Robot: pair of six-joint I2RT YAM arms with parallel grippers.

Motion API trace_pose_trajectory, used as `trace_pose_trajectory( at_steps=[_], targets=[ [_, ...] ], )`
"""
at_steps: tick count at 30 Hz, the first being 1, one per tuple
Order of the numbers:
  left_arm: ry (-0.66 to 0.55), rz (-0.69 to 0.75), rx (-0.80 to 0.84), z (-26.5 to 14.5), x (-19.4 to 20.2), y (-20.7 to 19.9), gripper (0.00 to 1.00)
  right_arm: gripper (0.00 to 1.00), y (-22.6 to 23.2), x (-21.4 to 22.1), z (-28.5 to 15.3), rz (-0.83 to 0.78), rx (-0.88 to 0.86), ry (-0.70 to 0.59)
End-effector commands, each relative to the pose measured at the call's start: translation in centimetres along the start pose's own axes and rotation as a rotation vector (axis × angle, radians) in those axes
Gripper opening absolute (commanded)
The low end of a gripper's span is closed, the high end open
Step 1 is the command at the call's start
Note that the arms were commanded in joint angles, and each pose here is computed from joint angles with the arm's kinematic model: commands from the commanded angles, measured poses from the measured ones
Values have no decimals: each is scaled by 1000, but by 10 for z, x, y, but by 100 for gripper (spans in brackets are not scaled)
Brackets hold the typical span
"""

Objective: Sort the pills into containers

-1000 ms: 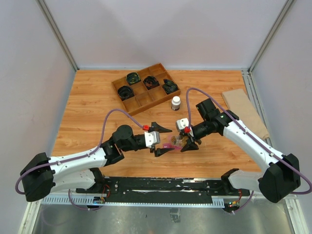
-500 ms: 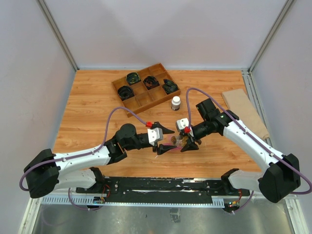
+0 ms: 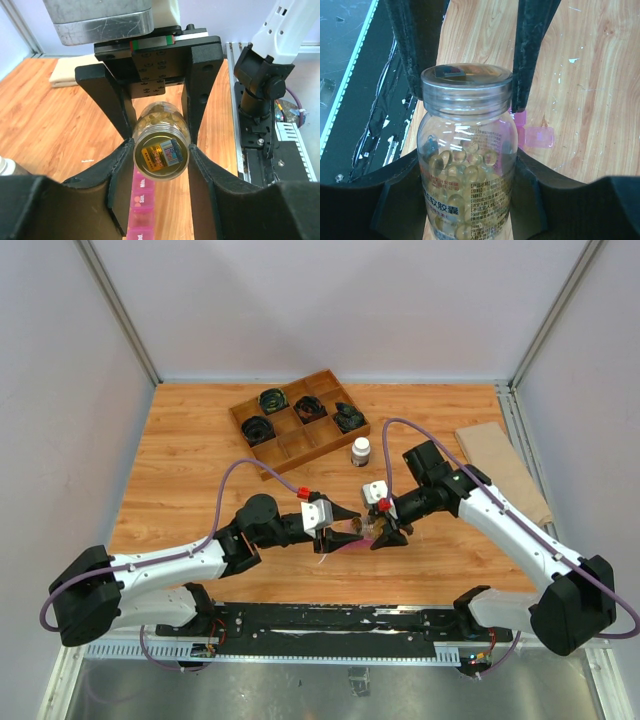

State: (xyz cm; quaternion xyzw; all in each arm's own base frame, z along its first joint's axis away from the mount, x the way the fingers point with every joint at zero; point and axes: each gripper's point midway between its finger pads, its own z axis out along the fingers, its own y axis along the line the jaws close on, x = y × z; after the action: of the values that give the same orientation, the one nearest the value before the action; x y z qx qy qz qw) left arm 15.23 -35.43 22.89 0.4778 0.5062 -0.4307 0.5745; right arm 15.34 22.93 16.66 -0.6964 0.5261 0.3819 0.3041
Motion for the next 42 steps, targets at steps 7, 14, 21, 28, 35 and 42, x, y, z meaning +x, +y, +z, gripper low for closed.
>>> trace_pose_trajectory(
  at_steps=[7,14,21,28,35,42],
  targets=[
    [-18,-343,-218,2,-14,29,0,1,-12,-4,-3,27,33,5],
    [-120,-859,-396,-12,-20,37,0,1,-18,-3,-4,47,67,17],
    [-97,-1088,-522,-16,-10,43,0,0,-19,-3,-4,55,73,16],
    [-1,-1095,-706,-18,12,55,0,1,-18,-3,-3,58,70,15],
    [-97,-1013,-624,-21,-10,54,28,1,-17,-4,-4,53,68,10],
    [-133,-789,-542,-44,-20,45,83,1,-16,-5,-4,47,66,5]
  ],
)
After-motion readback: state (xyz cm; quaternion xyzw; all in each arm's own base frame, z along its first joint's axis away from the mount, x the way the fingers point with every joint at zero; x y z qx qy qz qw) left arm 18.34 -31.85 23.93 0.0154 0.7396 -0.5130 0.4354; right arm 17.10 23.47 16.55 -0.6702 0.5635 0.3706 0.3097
